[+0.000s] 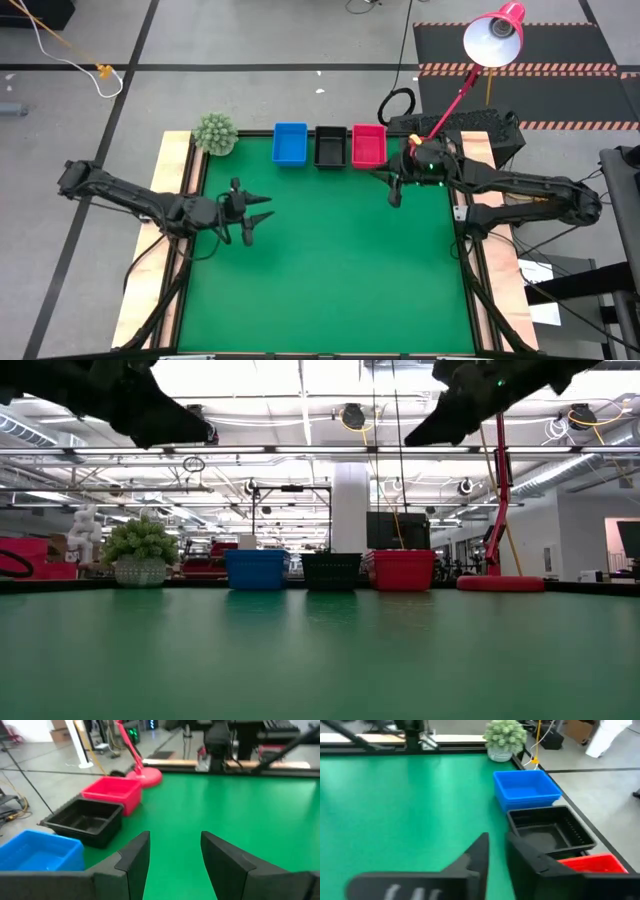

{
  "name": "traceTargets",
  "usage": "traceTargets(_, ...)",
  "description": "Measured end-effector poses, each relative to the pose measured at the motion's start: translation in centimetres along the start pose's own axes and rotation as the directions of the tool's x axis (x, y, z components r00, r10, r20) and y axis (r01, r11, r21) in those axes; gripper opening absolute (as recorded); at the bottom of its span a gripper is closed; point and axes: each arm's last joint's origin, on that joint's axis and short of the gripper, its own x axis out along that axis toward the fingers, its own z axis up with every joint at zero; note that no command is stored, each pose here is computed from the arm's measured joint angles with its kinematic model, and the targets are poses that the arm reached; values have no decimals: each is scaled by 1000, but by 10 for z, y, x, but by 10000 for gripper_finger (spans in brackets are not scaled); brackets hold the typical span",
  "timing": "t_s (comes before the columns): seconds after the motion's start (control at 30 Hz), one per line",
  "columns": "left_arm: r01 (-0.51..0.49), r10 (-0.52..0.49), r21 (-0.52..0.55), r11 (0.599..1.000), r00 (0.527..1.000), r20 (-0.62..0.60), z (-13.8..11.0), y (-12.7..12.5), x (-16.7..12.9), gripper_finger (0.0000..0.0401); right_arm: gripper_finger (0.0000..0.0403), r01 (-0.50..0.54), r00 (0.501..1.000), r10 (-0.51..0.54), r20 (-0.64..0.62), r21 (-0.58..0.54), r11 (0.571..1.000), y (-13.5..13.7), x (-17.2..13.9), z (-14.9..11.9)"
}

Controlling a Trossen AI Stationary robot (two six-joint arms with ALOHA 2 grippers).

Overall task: Stack baskets by color
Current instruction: Return to Home Position

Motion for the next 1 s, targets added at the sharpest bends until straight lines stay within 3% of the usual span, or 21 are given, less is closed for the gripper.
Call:
traceTargets(0.1,-12,13,-19,1000,1000,24,4,5,-4,177,8,-13,1000,13,-6,-45,999,20,-3,1)
traceTargets(0.27,-12,13,-47,999,1000,15,3,6,-6,164,9,-10,999,13,42,-85,996,52,-3,-6)
traceTargets(0.6,26,-28,-40,999,999,-43,-4,-1,-9,10,1,-96,985,114,129,-138,986,86,0,-55)
traceTargets(0.77,42,-43,-49,998,999,-22,-9,-3,-9,13,1,-129,974,152,169,-142,981,91,-4,-77)
traceTargets(1.0,88,-85,-59,994,995,44,-46,-4,-10,10,0,-165,959,193,209,-144,976,87,-15,-105)
